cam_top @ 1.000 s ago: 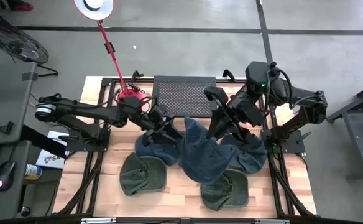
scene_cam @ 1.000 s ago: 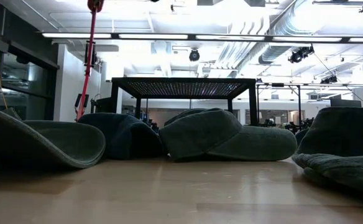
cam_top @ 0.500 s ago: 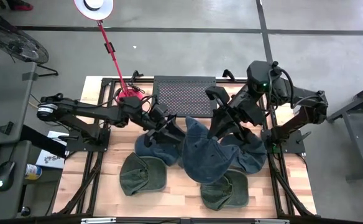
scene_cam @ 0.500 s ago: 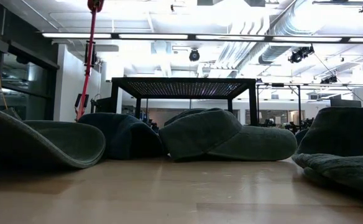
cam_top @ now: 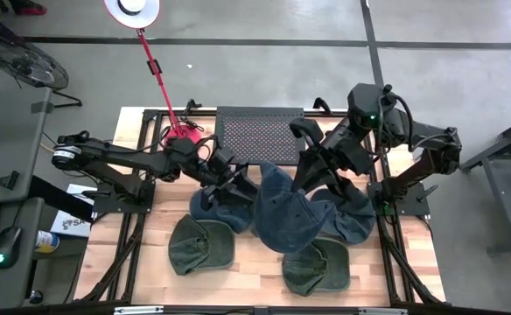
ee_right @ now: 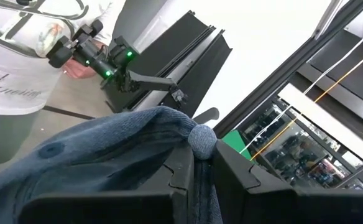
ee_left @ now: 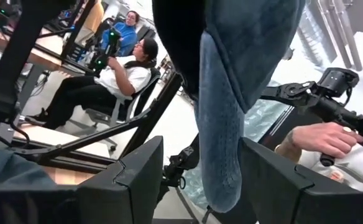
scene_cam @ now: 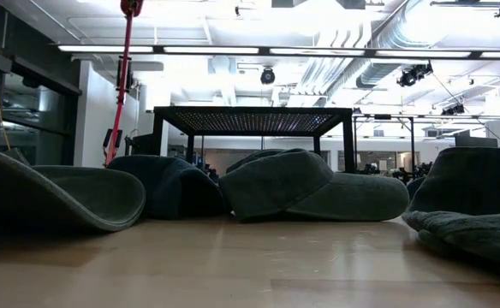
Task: Pick & Place hat
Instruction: Put the bottom blue cap to the right on the shelf
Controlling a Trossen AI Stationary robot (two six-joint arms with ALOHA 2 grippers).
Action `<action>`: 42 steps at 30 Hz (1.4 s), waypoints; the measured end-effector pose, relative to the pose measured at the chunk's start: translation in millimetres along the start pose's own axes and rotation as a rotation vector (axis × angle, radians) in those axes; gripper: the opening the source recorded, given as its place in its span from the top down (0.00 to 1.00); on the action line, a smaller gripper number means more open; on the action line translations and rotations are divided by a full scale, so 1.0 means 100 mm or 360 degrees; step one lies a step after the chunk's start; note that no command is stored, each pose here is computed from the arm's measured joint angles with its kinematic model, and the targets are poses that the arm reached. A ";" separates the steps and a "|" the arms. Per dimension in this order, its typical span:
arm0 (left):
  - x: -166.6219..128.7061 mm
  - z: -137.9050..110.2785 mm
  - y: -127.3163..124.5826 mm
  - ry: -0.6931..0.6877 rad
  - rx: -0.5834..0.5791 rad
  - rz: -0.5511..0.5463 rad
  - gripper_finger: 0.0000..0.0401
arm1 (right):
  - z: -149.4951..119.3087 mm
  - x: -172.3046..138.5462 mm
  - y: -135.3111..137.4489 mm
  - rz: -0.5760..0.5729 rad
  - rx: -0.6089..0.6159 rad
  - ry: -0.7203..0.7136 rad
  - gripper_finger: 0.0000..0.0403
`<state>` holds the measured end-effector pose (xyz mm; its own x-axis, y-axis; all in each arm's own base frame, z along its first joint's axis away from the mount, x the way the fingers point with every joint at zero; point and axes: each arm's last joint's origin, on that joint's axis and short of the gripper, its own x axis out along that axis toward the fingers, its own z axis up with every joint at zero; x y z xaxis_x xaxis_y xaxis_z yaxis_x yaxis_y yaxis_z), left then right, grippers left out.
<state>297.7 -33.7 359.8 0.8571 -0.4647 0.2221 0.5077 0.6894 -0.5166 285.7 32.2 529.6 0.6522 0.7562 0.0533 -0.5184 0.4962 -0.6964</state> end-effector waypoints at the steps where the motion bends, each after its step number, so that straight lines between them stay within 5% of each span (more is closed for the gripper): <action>1: 0.00 0.00 0.00 -0.0002 -0.0001 0.0005 0.49 | 0.01 0.00 0.00 -0.0006 -0.0010 -0.0006 0.92; 24: 0.14 -0.15 -0.05 -0.0004 -0.0053 -0.0078 0.50 | -0.07 -0.10 -0.09 -0.0081 0.0035 0.0055 0.92; 38: 0.14 -0.16 -0.07 0.0034 0.0047 -0.0149 0.95 | -0.11 -0.10 -0.07 -0.0098 0.0104 0.0137 0.92; 42: 0.14 -0.16 -0.07 0.0042 0.0072 -0.0161 0.96 | -0.12 -0.10 -0.07 -0.0098 0.0157 0.0140 0.92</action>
<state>304.8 -53.7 353.2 0.7991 -0.5472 0.2489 0.5953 0.6625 -0.4547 288.8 16.2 525.4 0.7283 0.6847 0.0276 -0.5250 0.5834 -0.6197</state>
